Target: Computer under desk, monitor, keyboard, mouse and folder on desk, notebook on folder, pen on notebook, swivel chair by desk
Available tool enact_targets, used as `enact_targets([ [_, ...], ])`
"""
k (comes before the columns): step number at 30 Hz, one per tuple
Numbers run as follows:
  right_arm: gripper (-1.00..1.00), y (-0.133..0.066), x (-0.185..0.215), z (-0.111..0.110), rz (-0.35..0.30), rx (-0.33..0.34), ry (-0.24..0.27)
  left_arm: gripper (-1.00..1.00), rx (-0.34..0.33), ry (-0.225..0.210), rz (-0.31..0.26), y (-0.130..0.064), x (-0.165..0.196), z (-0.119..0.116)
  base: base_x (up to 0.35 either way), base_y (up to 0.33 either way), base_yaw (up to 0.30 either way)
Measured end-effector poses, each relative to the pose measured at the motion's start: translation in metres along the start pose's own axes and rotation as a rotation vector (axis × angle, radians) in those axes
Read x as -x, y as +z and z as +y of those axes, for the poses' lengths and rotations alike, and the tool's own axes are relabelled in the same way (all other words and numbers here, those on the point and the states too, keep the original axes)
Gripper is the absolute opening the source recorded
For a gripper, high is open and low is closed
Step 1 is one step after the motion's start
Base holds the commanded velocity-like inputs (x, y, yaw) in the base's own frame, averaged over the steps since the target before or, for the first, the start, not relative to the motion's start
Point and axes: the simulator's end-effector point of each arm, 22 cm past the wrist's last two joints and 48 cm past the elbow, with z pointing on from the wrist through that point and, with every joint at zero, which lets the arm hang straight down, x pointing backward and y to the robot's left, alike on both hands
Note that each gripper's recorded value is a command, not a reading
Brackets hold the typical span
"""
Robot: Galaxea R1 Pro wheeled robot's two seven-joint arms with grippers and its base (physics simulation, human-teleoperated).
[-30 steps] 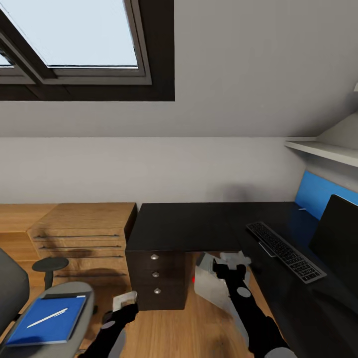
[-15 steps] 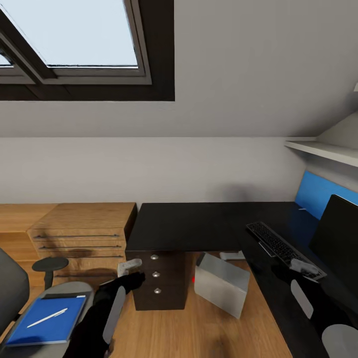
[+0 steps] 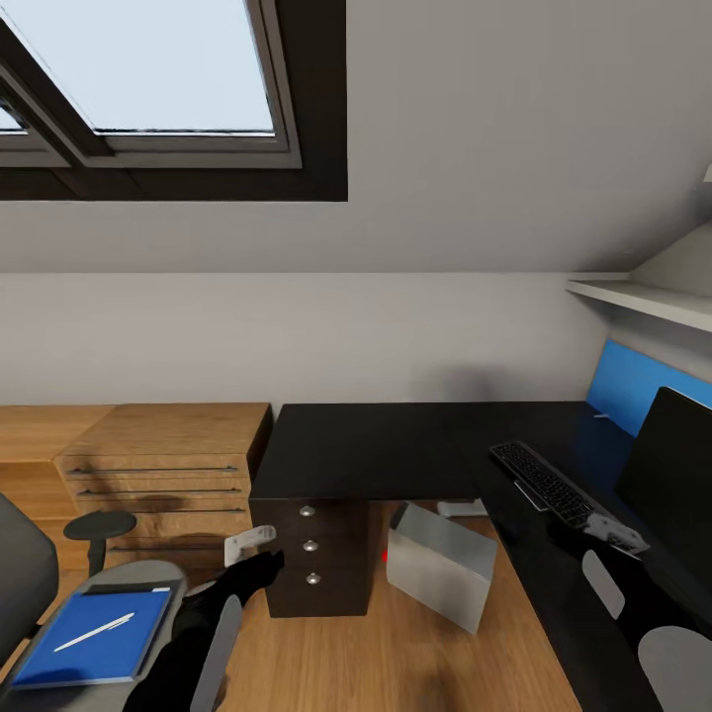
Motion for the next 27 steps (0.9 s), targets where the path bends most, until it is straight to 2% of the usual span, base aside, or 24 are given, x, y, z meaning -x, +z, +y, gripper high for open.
enact_targets([
  [4, 1.00, -0.001, -0.011, 0.000, 0.052, 0.002, -0.015, 1.00, -0.047, 0.037, -0.048, -0.034, -0.006, -0.017, 0.000, 0.000, 0.000],
  [6, 1.00, -0.001, -0.010, 0.002, 0.052, 0.008, -0.014, 1.00, -0.053, 0.043, -0.048, -0.039, -0.009, -0.020, 0.000, 0.000, 0.000],
  [17, 1.00, -0.003, 0.002, 0.008, 0.030, 0.025, -0.009, 1.00, -0.058, 0.045, -0.048, -0.042, -0.012, -0.021, 0.021, 0.000, 0.000],
  [27, 1.00, -0.003, -0.002, 0.009, 0.033, 0.027, -0.028, 1.00, -0.057, 0.045, -0.047, -0.042, -0.012, -0.021, 0.269, 0.000, 0.000],
])
